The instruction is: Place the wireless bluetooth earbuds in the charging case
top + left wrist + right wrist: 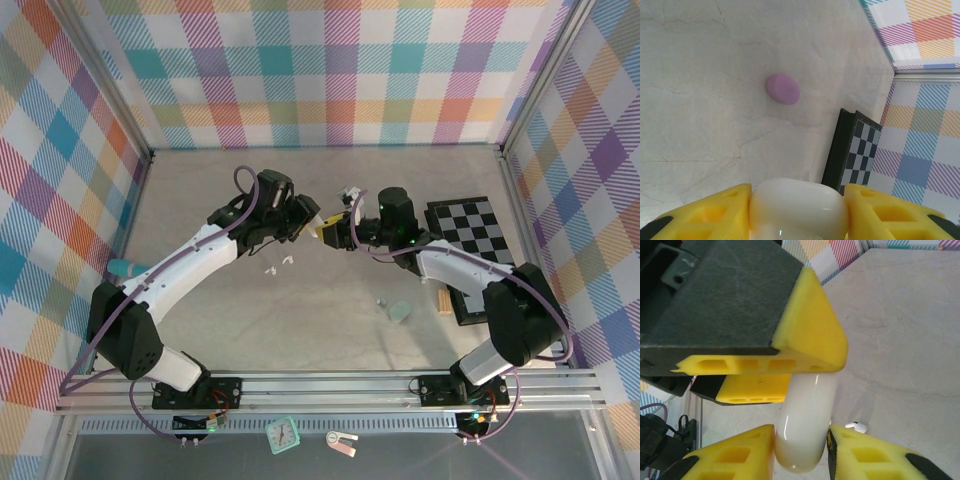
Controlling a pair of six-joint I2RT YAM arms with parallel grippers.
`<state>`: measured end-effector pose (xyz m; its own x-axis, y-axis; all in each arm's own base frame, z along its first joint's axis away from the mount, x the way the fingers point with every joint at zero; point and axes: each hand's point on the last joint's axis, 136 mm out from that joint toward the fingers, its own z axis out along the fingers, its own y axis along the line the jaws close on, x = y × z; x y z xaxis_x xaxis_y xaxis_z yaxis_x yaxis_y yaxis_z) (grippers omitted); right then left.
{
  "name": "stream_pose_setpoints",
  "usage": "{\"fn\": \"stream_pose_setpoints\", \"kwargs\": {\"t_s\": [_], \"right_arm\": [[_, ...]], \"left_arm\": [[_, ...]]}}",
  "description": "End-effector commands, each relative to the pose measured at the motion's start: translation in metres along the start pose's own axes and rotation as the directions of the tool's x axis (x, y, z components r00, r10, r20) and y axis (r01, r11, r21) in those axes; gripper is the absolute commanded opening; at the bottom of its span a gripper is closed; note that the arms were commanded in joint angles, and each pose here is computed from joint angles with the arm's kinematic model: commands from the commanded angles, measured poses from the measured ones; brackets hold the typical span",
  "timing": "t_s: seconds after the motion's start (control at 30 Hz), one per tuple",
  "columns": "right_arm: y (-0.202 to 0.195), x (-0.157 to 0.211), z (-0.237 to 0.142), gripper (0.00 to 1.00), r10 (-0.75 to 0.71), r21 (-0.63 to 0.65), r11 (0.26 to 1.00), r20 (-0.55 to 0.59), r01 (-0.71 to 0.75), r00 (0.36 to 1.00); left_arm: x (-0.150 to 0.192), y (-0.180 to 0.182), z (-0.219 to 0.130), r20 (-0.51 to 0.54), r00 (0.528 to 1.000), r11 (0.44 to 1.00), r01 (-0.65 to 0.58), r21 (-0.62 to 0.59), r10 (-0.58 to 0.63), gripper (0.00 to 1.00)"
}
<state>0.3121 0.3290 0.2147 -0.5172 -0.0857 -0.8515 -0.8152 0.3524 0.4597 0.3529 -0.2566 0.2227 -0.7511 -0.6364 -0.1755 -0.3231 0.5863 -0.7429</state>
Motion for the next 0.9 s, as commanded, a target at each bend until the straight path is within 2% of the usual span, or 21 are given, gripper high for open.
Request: {"fn": "stream_pose_setpoints", "kwargs": {"t_s": [0.0, 0.13, 0.2, 0.37, 0.5, 0.57, 0.63, 0.73, 0.8, 0.87], "right_arm": [[0.015, -0.016, 0.003, 0.28, -0.046, -0.061, 0.997, 0.028, 0.048, 0.999], [0.017, -0.016, 0.001, 0.19, -0.057, -0.062, 0.996, 0.027, 0.058, 0.998], [0.018, -0.016, -0.001, 0.18, -0.069, -0.057, 0.996, 0.023, 0.07, 0.997], [0.018, -0.016, -0.007, 0.18, -0.118, -0.025, 0.993, -0.01, 0.118, 0.993], [0.017, -0.014, -0.013, 0.18, -0.156, -0.007, 0.988, -0.058, 0.155, 0.986], [0.019, -0.015, -0.018, 0.18, -0.171, -0.018, 0.985, -0.08, 0.17, 0.982], [0.024, -0.016, -0.024, 0.18, -0.191, -0.042, 0.981, -0.104, 0.187, 0.976], [0.035, -0.017, -0.033, 0.18, -0.248, -0.079, 0.968, -0.15, 0.239, 0.957], [0.043, -0.02, -0.04, 0.18, -0.278, -0.102, 0.959, -0.174, 0.264, 0.945], [0.053, -0.025, -0.047, 0.18, -0.31, -0.129, 0.949, -0.194, 0.289, 0.931]], "left_arm": [[0.0, -0.008, -0.008, -0.01, 1.0, 0.999, 0.008, 0.051, -0.008, 0.45], [-0.001, -0.007, -0.01, -0.002, 1.0, 0.999, 0.008, 0.05, -0.008, 0.46], [-0.001, -0.007, -0.012, 0.004, 1.0, 0.998, 0.0, 0.055, 0.0, 0.49], [-0.007, -0.02, -0.023, 0.048, 0.995, 0.989, -0.094, 0.115, 0.089, 0.75], [-0.009, -0.025, -0.04, 0.11, 0.959, 0.951, -0.276, 0.142, 0.261, 0.95], [-0.01, -0.036, -0.055, 0.169, 0.91, 0.895, -0.407, 0.182, 0.38, 1.0], [-0.007, -0.04, -0.068, 0.209, 0.85, 0.83, -0.521, 0.199, 0.483, 1.0], [0.001, -0.042, -0.085, 0.279, 0.711, 0.682, -0.701, 0.208, 0.645, 1.0], [0.011, -0.044, -0.093, 0.308, 0.6, 0.56, -0.8, 0.216, 0.738, 1.0], [0.031, -0.047, -0.103, 0.329, 0.433, 0.362, -0.896, 0.258, 0.839, 1.0]]}}
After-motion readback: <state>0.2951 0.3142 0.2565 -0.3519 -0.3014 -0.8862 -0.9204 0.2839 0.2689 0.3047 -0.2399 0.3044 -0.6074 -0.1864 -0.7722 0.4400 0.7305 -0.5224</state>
